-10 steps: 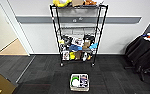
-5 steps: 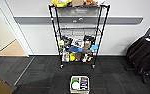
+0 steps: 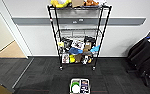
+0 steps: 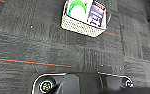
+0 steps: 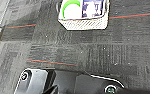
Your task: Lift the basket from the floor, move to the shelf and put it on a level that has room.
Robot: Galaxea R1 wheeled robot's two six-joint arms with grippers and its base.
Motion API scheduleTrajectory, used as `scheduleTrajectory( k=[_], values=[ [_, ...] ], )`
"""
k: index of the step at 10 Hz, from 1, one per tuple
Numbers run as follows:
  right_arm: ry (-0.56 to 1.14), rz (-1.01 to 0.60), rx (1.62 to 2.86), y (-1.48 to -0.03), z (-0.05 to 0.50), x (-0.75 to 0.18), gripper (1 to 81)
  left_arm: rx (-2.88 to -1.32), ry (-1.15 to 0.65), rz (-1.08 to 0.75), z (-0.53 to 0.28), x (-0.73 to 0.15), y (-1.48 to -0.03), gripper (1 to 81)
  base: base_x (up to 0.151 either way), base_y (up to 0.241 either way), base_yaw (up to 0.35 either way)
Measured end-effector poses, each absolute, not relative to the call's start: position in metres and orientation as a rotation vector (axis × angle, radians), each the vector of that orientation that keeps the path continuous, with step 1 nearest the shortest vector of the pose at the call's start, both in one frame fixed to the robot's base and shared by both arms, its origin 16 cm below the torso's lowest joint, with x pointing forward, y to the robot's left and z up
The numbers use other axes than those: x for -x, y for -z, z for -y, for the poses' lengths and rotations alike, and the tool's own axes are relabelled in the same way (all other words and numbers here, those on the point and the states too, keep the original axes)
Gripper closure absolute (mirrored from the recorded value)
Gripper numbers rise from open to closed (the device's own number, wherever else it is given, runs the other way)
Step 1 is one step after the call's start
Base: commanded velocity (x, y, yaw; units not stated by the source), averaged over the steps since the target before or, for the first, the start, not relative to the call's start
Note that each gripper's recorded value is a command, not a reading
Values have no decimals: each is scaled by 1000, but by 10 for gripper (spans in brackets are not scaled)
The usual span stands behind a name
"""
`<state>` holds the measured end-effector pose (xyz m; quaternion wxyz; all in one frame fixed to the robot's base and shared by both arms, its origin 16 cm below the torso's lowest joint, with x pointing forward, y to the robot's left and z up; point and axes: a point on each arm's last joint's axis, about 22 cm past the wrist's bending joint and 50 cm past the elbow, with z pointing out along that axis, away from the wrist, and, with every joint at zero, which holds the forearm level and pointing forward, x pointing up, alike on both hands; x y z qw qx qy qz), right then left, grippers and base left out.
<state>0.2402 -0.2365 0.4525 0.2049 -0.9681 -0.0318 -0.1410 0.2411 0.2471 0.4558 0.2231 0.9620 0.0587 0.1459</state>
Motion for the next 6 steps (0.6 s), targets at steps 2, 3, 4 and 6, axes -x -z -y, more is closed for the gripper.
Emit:
scheduleTrajectory(
  k=[2, 3, 4, 6],
  values=[
    [393, 88, 2700, -452, 237, -240, 10, -2653, -401, -163, -245, -240, -456, 10, 136, 0, 0],
    [392, 88, 2701, -452, 237, -240, 10, -2652, -400, -163, -244, -240, -456, 10, 136, 0, 0],
    [392, 88, 2701, -452, 236, -239, 10, -2653, -399, -163, -245, -239, -456, 10, 136, 0, 0],
    [391, 87, 2702, -451, 237, -238, 10, -2652, -400, -163, -245, -239, -456, 10, 136, 0, 0]
  ],
)
